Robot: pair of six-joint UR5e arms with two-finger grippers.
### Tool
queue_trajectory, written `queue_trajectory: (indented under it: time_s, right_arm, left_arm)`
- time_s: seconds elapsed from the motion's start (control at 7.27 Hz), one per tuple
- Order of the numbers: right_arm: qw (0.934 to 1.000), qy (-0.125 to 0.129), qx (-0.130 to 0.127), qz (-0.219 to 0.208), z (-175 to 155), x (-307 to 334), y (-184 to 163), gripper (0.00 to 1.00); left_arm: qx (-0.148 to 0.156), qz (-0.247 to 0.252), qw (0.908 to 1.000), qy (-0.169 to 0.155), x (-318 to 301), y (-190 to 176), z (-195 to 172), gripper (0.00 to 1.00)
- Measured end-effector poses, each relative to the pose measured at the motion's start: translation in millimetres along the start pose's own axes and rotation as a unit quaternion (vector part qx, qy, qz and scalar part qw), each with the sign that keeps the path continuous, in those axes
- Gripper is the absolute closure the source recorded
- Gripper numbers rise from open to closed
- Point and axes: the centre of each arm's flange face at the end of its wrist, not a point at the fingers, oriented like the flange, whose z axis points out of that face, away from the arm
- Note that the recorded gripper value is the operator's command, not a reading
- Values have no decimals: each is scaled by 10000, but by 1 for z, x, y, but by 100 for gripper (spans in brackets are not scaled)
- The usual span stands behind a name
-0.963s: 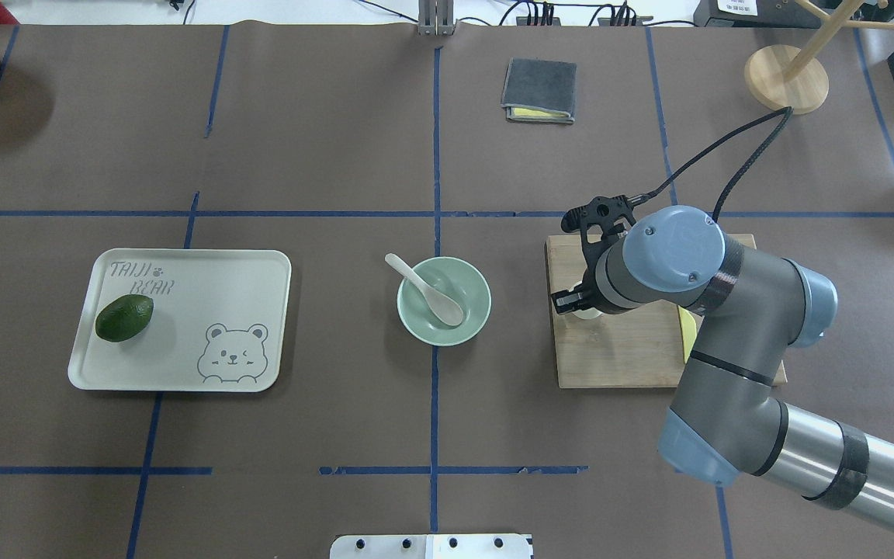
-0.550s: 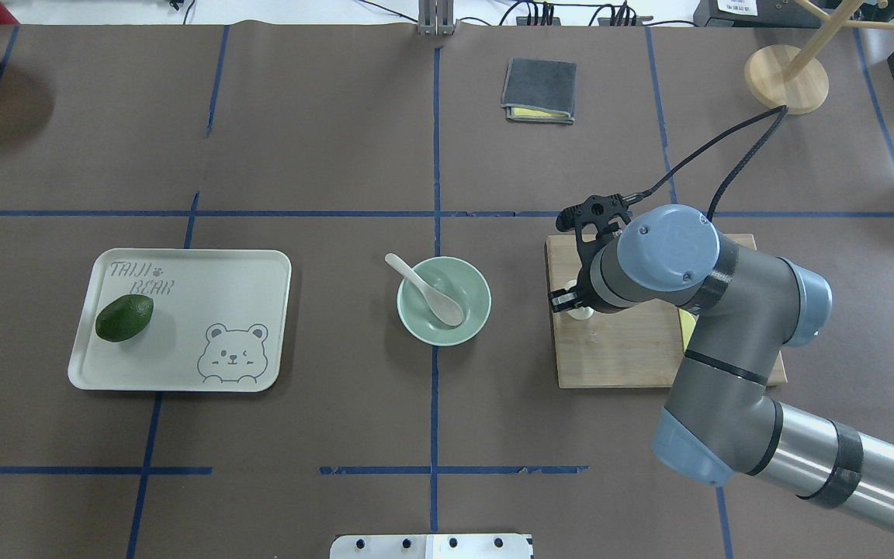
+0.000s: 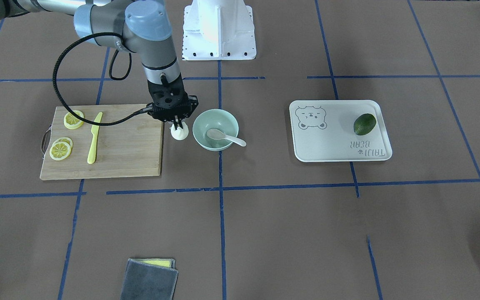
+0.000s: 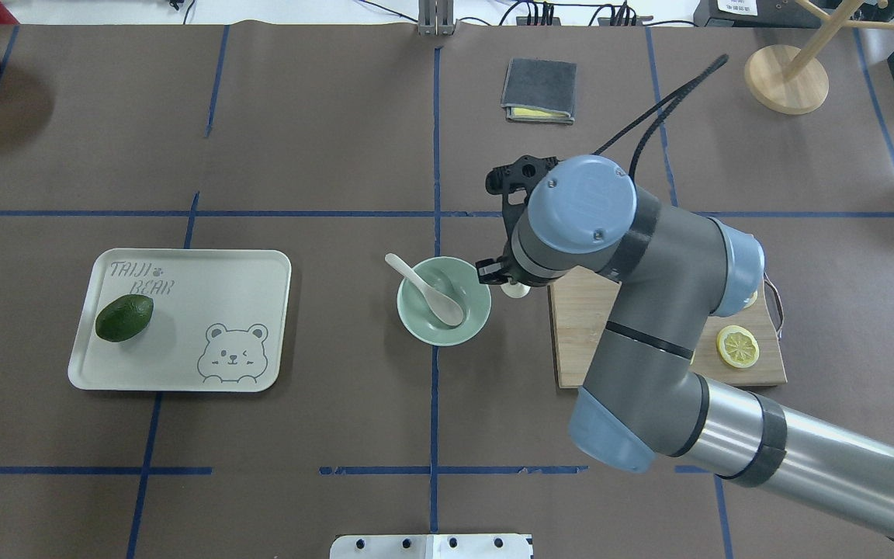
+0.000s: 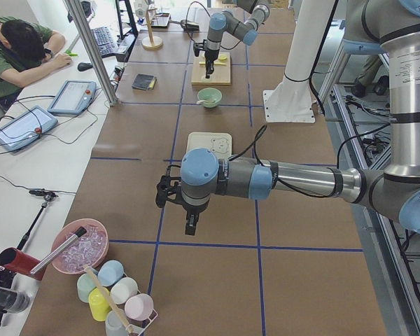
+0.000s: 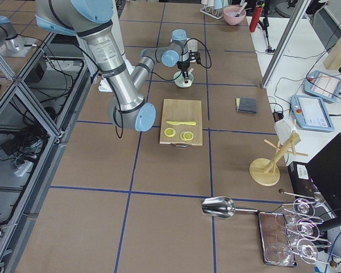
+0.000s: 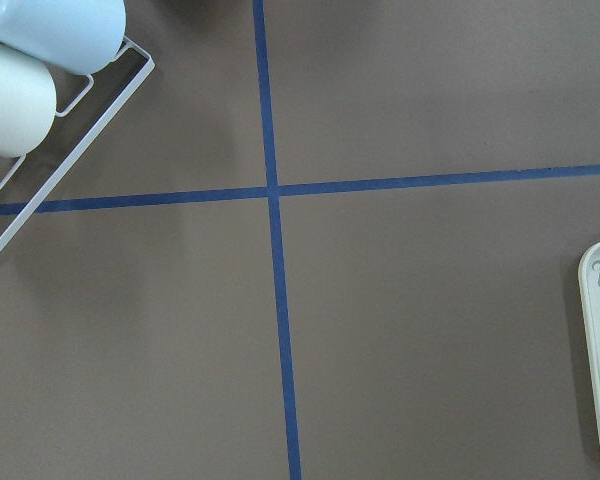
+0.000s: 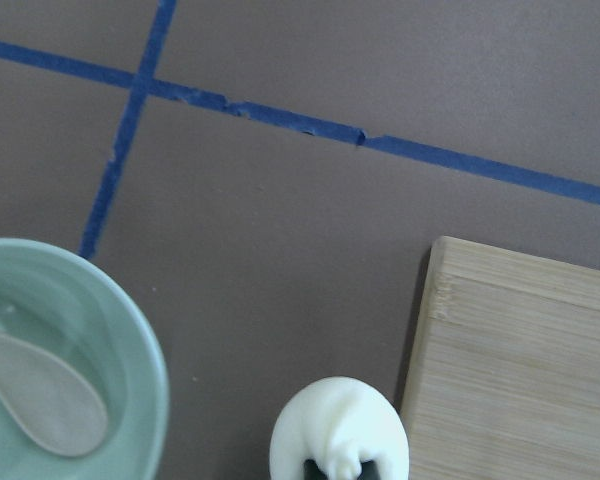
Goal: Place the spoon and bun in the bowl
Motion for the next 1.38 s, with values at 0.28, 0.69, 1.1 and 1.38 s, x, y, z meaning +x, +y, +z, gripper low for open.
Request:
queue_trajectory:
  time_s: [0.28,0.69,1.1,1.38]
  right_arm:
    - [9997,135,-48,210,8,-45,-13,1]
    - [9991,287,66,317,24,-77,9,0]
    - [9994,179,126,282,9,-75,2,0]
    - [9999,123,28,49,-9,-26,-46,0]
  left_arm:
    - [5,-1,10000,2,0,0,-1,0]
    - [3,-8,10000,2,0,1,-1,0]
    - [-4,-16,10000,2,-1,1,0,0]
    - [-19,-30,10000,2,-2,1,1,0]
